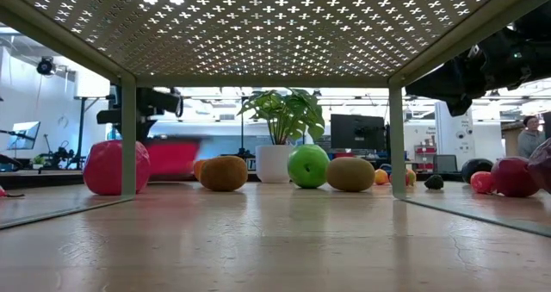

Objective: Pick & Place Fruit
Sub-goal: Put the red strainer on the shelf, then put the pear into the red strainer

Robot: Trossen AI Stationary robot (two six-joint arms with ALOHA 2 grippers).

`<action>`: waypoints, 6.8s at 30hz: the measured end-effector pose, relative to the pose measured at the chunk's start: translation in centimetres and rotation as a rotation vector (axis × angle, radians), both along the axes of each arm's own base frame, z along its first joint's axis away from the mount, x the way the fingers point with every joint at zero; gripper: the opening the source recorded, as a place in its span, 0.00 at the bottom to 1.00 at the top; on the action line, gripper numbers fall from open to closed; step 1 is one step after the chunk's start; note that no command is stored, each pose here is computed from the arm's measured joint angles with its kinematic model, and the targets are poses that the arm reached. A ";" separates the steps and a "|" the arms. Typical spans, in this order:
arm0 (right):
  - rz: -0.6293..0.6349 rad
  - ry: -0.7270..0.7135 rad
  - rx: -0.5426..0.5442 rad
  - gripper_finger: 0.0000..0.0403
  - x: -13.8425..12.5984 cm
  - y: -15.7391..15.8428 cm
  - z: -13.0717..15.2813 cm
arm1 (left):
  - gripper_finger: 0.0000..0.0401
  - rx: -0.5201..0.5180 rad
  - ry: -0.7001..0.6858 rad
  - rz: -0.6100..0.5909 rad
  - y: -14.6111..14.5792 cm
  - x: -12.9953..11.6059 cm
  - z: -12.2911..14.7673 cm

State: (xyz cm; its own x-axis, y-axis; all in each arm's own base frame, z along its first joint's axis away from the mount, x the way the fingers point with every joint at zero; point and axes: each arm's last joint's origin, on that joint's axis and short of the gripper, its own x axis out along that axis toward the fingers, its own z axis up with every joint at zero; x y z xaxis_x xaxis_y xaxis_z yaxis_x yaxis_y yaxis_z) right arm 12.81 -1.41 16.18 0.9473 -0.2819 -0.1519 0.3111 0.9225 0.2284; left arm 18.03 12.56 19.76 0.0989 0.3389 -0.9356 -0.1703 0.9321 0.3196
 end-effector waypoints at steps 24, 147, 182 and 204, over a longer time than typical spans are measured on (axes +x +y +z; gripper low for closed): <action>-0.002 0.028 -0.013 0.02 0.0 0.0 -0.2 | 0.03 0.009 -0.177 -0.358 -10.1 -0.3 12.8; -0.008 0.030 -0.006 0.02 -0.1 0.0 -0.3 | 0.37 -0.177 -0.250 -0.446 -31.8 2.8 20.5; -0.009 0.047 -0.006 0.02 -0.1 0.0 -0.4 | 0.06 0.061 -0.585 0.281 -19.3 -4.4 16.1; -0.009 0.045 -0.005 0.02 -0.1 0.0 -0.4 | 0.51 -0.035 -0.042 0.318 -18.3 -7.2 6.1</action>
